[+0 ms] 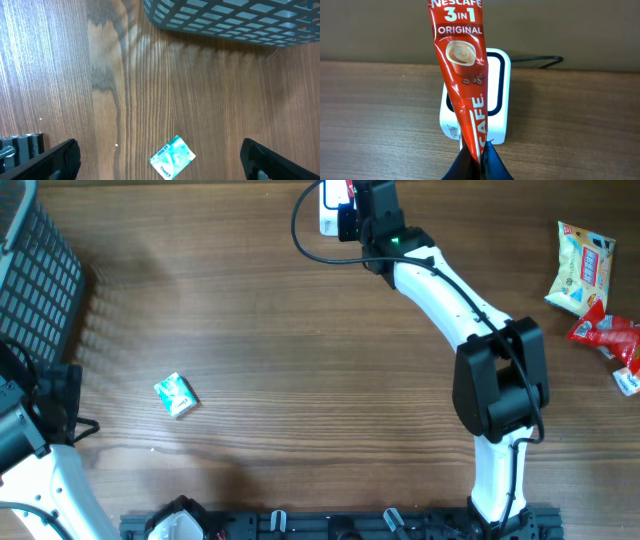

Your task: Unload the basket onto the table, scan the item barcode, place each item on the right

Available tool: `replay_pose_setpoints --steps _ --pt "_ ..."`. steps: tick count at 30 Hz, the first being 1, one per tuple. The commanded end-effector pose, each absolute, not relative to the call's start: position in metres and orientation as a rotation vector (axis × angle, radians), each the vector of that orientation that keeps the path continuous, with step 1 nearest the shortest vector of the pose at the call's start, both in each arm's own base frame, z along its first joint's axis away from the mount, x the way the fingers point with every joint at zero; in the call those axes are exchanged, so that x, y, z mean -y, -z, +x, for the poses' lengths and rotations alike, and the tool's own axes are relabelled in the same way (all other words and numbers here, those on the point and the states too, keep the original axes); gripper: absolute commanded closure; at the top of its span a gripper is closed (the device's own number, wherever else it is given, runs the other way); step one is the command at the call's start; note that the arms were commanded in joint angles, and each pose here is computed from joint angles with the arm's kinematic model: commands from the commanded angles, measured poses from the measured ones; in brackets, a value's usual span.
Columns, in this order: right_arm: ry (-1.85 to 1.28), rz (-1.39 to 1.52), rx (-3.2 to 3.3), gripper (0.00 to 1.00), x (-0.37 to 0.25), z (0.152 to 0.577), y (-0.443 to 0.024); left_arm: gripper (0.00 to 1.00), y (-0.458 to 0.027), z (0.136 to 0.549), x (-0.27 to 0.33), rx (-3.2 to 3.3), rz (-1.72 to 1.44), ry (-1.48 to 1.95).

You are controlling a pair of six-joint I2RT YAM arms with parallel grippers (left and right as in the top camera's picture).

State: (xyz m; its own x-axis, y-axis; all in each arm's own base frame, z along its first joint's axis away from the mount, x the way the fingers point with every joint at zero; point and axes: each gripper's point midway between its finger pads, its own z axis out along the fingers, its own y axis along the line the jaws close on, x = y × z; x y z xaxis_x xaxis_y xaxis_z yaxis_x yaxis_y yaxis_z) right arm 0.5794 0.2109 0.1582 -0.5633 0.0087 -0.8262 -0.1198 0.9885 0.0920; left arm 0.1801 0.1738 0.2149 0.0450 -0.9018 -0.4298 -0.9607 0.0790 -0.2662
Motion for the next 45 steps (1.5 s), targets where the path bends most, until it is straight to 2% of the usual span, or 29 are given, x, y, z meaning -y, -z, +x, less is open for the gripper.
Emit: replay_pose_setpoints --steps 1,5,8,15,20,24,32,33,34,35,36,37,38,45 --pt "-0.214 0.074 -2.026 0.95 -0.172 0.579 -0.248 0.0 -0.219 0.181 -0.176 -1.845 -1.841 -0.154" --pt "-0.159 0.176 -2.021 0.96 -0.115 0.565 -0.284 0.0 -0.219 0.181 -0.176 -1.845 -1.841 -0.155" --pt "-0.092 0.372 -2.065 0.96 -0.056 0.549 -0.284 0.0 -0.219 0.181 -0.176 -1.845 -1.841 -0.155" --pt "0.048 0.846 -2.226 0.96 0.066 0.501 -0.227 0.0 -0.219 0.181 -0.176 -1.845 -1.841 -0.155" --pt "0.263 1.151 -2.219 0.96 0.149 0.458 -0.192 0.0 -0.219 0.181 -0.176 -1.845 -1.841 -0.155" --pt "0.343 1.28 -2.228 0.96 0.19 0.433 -0.164 0.0 -0.219 0.181 -0.176 -1.845 -1.841 -0.154" --pt "0.411 1.422 -2.244 0.95 0.234 0.41 -0.117 0.0 -0.219 0.181 -0.176 -1.845 -1.841 -0.155" --pt "0.414 1.434 -2.238 0.92 0.239 0.41 -0.114 0.0 -0.219 0.181 -0.176 -1.845 -1.841 -0.155" --pt "0.415 1.434 -2.232 0.75 0.242 0.411 -0.113 0.0 -0.219 0.181 -0.176 -1.845 -1.841 -0.154" --pt "0.416 1.432 -2.225 0.54 0.245 0.411 -0.113 0.0 -0.219 0.181 -0.176 -1.845 -1.841 -0.154" --pt "0.414 1.428 -2.209 0.17 0.249 0.413 -0.115 0.0 -0.219 0.181 -0.176 -1.845 -1.841 -0.155" --pt "0.419 1.384 -2.227 0.06 0.251 0.416 -0.117 0.0 -0.219 0.181 -0.176 -1.845 -1.841 -0.155" --pt "0.421 1.353 -2.241 0.01 0.251 0.418 -0.118 0.0 -0.219 0.181 -0.176 -1.845 -1.841 -0.154" --pt "0.423 1.253 -2.271 0.0 0.241 0.412 -0.148 0.0 -0.219 0.181 -0.176 -1.845 -1.841 -0.154"
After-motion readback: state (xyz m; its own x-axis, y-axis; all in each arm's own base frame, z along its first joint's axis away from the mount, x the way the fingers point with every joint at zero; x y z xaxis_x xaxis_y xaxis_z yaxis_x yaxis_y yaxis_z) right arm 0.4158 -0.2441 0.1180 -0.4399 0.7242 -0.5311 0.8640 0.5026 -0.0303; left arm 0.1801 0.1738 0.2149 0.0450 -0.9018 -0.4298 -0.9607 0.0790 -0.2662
